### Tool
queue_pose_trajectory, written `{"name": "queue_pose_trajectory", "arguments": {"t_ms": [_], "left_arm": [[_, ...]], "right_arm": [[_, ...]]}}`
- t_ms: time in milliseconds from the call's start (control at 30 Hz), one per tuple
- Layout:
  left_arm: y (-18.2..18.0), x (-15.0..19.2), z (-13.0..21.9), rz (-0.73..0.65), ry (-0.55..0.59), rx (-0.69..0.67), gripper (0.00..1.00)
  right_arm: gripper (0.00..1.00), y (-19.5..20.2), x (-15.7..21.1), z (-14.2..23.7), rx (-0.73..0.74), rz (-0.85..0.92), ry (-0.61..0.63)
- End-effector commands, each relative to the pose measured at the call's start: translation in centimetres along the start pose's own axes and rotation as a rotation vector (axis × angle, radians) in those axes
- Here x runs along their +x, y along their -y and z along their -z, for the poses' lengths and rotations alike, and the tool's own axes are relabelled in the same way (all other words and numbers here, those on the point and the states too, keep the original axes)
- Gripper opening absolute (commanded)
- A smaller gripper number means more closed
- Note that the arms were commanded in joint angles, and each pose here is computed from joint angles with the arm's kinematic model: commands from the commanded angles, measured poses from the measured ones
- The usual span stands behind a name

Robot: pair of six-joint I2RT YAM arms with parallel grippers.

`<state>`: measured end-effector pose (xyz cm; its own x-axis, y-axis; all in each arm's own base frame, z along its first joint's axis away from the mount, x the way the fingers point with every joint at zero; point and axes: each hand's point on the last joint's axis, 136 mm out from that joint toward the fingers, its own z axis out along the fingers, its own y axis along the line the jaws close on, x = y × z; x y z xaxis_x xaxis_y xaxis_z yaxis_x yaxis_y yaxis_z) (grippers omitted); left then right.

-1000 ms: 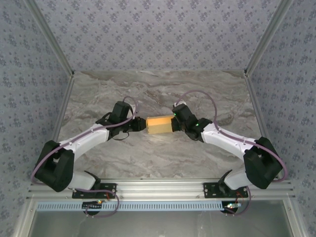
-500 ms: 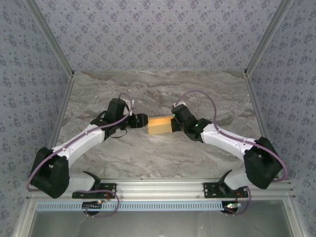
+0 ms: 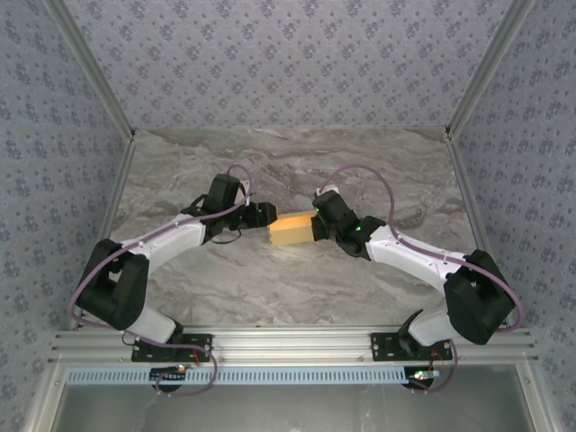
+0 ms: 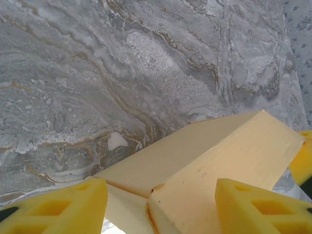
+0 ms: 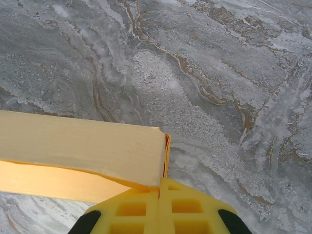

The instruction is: Fold the paper box

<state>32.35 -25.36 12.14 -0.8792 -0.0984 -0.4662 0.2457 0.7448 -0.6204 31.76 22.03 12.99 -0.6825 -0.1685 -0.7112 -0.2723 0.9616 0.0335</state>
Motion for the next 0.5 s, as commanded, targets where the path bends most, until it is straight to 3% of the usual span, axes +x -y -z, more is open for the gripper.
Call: {"name": "queue_pose_trajectory", "arguments": {"t_ms": [0, 200, 467], "left_arm": [[0.2, 1.1, -0.3, 0.004, -0.018, 0.029, 0.59], [-1.2, 2.7, -1.1, 0.013, -0.047, 0.004, 0.59], [-1.6, 3.5, -1.5, 0.007, -0.053, -0.011, 0.58]], "right_arm": [[0.05, 0.8, 0.9, 0.3, 0.036, 0.021, -0.019], [0.13, 0.8, 0.6, 0.8, 0.028, 0.023, -0.008], [0.35, 0.2, -1.0, 2.9, -0.033, 0.036, 0.032]]}}
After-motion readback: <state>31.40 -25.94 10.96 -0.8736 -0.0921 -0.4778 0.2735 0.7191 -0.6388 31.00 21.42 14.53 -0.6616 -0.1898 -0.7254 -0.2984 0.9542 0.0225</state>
